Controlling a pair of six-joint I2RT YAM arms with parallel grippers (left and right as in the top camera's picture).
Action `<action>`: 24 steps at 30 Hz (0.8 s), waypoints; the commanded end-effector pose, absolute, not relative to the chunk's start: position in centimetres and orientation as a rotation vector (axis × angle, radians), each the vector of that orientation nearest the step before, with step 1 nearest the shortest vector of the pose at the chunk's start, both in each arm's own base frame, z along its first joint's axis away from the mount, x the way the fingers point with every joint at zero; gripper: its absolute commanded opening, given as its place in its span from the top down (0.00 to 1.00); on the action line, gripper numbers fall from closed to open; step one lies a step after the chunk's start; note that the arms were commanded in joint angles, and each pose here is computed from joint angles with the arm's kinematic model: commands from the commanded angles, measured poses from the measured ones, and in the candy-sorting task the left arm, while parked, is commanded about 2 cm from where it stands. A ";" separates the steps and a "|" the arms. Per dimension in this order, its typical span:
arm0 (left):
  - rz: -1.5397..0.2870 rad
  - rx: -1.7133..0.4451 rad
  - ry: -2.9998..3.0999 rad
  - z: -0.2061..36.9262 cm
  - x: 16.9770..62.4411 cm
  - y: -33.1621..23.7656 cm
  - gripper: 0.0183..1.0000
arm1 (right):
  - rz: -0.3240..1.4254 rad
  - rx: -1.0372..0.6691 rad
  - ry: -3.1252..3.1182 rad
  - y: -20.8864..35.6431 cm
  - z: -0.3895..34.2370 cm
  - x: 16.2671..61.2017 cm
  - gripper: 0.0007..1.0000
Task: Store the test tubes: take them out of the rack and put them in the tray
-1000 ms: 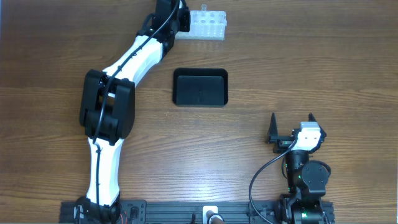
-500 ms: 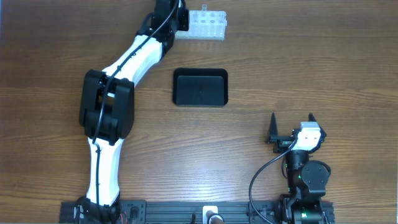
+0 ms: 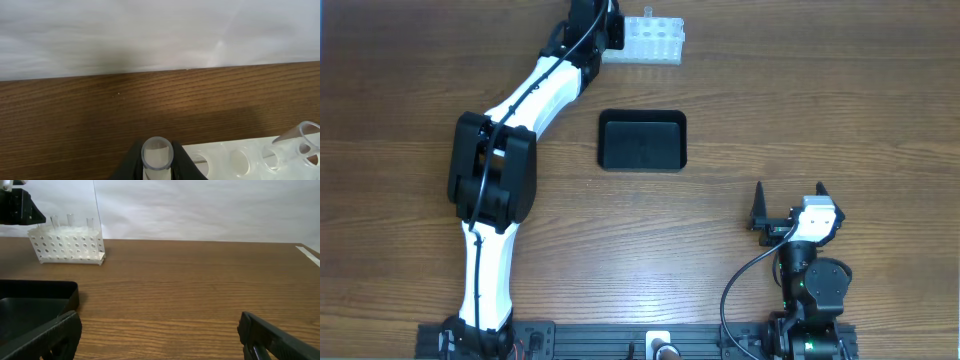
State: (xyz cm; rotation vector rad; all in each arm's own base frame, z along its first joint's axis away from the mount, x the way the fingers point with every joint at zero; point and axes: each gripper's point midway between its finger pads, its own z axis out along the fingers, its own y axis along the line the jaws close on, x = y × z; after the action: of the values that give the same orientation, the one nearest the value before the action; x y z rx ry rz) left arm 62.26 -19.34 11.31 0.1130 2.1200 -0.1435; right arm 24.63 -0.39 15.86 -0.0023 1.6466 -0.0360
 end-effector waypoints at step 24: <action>-0.217 0.173 1.816 37.5 53.1 -19.4 0.98 | -0.041 0.002 1.643 -0.5 15.7 24.6 0.01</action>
State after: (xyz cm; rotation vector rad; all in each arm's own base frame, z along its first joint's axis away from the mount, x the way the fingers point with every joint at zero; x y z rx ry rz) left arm 54.88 -18.09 36.76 0.1594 1.7935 -0.1827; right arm 24.63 -0.39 15.87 -0.0023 1.6462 -0.0360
